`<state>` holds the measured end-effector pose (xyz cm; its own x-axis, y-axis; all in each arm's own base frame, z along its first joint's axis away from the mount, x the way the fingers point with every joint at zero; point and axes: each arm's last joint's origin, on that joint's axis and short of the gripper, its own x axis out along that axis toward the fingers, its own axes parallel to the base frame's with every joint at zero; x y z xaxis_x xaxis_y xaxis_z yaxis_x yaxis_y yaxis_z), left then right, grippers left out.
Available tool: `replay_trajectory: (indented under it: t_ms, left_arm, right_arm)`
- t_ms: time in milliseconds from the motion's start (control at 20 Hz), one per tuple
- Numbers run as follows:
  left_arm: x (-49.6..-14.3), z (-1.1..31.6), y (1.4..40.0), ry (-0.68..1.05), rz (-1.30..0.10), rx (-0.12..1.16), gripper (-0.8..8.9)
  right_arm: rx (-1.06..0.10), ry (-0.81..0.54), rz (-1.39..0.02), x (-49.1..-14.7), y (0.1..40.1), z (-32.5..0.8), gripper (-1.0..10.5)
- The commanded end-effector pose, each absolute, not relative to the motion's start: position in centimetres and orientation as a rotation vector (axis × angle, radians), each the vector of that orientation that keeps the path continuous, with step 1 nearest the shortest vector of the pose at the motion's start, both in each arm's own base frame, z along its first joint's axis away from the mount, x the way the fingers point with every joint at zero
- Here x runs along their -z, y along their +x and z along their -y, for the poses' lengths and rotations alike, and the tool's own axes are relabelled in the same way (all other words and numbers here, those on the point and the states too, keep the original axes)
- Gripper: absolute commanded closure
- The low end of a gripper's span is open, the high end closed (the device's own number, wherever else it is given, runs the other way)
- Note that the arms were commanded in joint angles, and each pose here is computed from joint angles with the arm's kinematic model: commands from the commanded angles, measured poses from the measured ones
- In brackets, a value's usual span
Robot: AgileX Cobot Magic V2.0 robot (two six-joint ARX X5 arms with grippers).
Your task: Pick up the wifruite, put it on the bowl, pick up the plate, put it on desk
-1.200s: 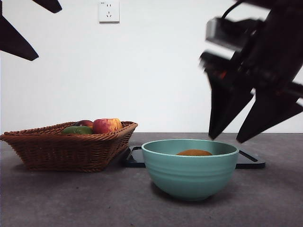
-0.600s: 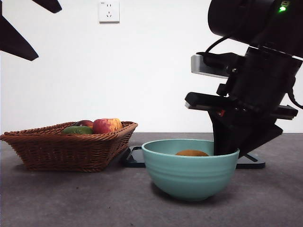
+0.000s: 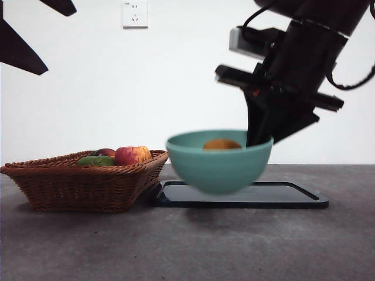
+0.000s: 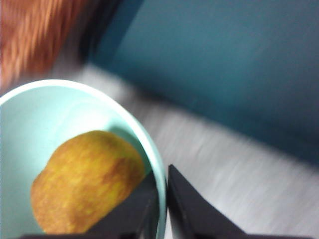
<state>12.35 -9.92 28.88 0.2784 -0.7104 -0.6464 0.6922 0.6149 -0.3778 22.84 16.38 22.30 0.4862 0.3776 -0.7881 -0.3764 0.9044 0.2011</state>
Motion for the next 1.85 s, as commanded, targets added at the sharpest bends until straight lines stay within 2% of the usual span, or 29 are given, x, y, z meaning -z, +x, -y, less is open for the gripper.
replay_trajectory:
  t_ms: [50, 300, 550, 800, 1000, 1050, 1150, 1250, 1400, 1550, 1850]
  left_arm:
    - [-29.0, 10.1, 12.4, -0.014, -0.866, 0.957, 4.39]
    - [-29.0, 10.1, 12.4, -0.014, -0.866, 0.957, 4.39]
    - [-29.0, 10.1, 12.4, -0.014, -0.870, 0.956, 4.39]
    - [-28.8, 10.0, 12.3, -0.011, -0.901, 0.950, 4.39]
    - [-28.8, 10.0, 12.2, -0.011, -0.902, 0.950, 4.39]
    - [-28.8, 10.0, 12.2, -0.011, -0.903, 0.950, 4.39]
    - [-28.8, 10.0, 12.3, -0.011, -0.902, 0.950, 4.39]
    - [-28.8, 10.0, 12.3, -0.011, -0.902, 0.950, 4.39]
    - [-28.8, 10.0, 12.3, -0.011, -0.901, 0.950, 4.39]
    - [-28.9, 10.0, 12.3, -0.012, -0.895, 0.951, 4.39]
    - [-28.9, 10.0, 12.3, -0.012, -0.895, 0.951, 4.39]
  right_arm:
    - [-0.452, 0.008, -0.905, -23.7, 24.6, -16.2, 9.3]
    - [-0.395, 0.029, -0.897, -24.4, 29.8, -15.0, 9.3]
    - [-0.366, 0.040, -0.939, -22.1, 34.7, -14.9, 9.3]
    - [-0.358, 0.048, -0.977, -19.3, 36.2, -14.9, 9.3]
    - [-0.354, 0.045, -0.992, -18.9, 36.3, -15.0, 9.3]
    - [-0.353, 0.045, -0.995, -18.9, 36.2, -14.9, 9.1]
    - [-0.351, 0.050, -0.995, -19.0, 36.2, -15.0, 7.6]
    - [-0.349, 0.051, -0.997, -19.2, 36.1, -14.9, 7.5]
    - [-0.355, 0.057, -0.955, -21.1, 35.5, -14.7, 7.5]
    - [-0.366, 0.064, -0.894, -24.6, 34.0, -14.0, 7.5]
    - [-0.428, 0.024, -0.815, -32.7, 26.8, -12.0, 7.5]
